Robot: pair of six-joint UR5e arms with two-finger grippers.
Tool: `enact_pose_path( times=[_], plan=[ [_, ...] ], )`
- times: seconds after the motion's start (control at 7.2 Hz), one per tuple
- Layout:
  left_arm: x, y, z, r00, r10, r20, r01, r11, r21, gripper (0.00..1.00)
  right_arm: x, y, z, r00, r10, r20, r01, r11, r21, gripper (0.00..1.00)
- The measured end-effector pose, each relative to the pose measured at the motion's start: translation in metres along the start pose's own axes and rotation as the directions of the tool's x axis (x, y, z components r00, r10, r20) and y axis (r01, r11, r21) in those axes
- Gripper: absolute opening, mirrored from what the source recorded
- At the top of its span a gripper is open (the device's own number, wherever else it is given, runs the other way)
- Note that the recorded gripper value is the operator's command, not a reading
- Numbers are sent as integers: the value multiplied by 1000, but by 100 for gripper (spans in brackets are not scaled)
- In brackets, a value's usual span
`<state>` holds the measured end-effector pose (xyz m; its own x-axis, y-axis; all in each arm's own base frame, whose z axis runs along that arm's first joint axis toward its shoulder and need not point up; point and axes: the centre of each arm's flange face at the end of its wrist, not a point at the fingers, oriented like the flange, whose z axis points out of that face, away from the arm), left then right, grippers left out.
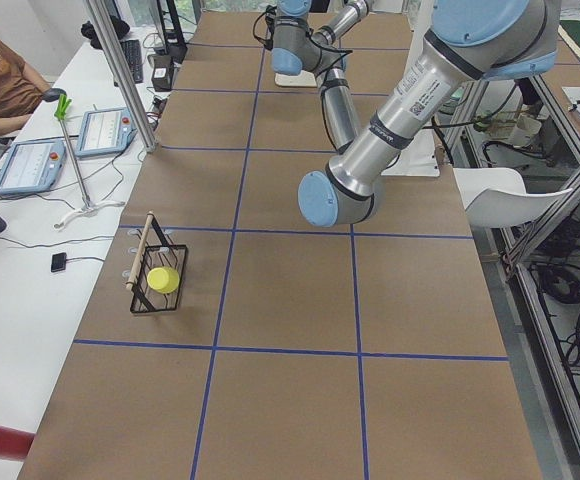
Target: Left arm grabs green cup and hands to right arm on tray
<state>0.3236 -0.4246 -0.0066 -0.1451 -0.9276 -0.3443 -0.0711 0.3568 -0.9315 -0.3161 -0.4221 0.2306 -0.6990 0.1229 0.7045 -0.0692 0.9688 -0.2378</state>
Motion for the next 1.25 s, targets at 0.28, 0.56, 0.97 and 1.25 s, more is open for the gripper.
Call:
enact_pose_path(
  times=[0.28,0.56,0.97,1.25],
  plan=[
    [0,1,2,1000,-6,2,6,1000,-1,18,0,0,1,1000,0,1,0,1000,-1,89],
    [1,-1,3,1000,-11,3,11,1000,3,18,1,0,0,1000,1,-1,-1,1000,0,90],
    [2,-4,2,1000,-15,-1,15,1000,9,18,2,0,-3,1000,0,-4,0,1000,2,90],
    [4,-5,1,1000,-16,-5,16,1000,11,18,0,-1,-6,1000,-4,1,4,1000,1,91]
  ],
)
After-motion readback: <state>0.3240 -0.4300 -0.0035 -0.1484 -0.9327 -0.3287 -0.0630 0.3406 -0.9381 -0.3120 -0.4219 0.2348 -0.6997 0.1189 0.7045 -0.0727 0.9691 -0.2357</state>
